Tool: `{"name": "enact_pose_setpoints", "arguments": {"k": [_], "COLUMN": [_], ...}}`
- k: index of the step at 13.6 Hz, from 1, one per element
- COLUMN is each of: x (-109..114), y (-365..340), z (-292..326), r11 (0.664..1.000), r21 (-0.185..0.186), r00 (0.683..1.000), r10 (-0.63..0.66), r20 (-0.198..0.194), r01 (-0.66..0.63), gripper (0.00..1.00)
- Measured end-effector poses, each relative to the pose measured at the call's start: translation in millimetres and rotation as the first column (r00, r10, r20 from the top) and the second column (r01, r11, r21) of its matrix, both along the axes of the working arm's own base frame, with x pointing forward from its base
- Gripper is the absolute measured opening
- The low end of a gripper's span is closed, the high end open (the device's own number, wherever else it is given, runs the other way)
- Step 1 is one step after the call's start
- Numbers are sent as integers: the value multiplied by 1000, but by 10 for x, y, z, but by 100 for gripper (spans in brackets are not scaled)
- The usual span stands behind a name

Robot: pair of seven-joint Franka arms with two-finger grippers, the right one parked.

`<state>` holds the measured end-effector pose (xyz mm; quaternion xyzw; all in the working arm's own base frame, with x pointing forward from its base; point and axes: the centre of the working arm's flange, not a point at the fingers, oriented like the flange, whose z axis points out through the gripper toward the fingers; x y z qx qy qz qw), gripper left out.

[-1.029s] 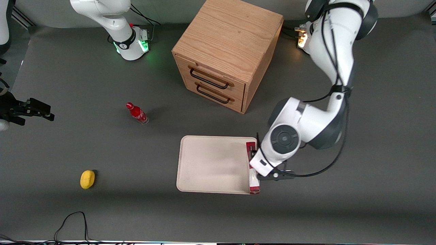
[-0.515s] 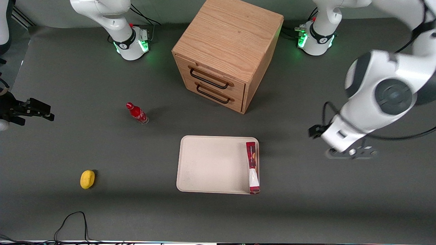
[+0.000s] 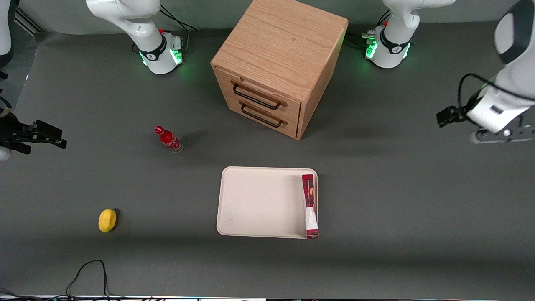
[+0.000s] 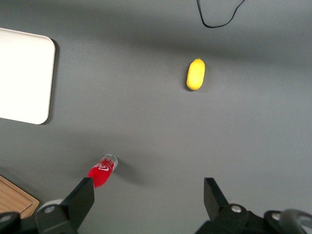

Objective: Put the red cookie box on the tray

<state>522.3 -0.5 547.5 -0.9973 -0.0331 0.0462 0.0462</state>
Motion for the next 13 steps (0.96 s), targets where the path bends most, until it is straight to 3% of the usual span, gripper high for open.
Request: {"name": "enact_pose_setpoints", "arguments": {"k": [3, 7, 9, 13], "x": [-105, -69, -59, -65], "y": [130, 63, 32, 16], "z": [349, 518, 562, 522], "r11": [1000, 1000, 999, 998], "r21": [-4, -10, -30, -59], "r00": [1000, 999, 999, 999], "r10": [24, 21, 21, 28], "r20": [14, 35, 43, 17], "r01": [-24, -21, -20, -27], "gripper": [100, 100, 100, 100]}}
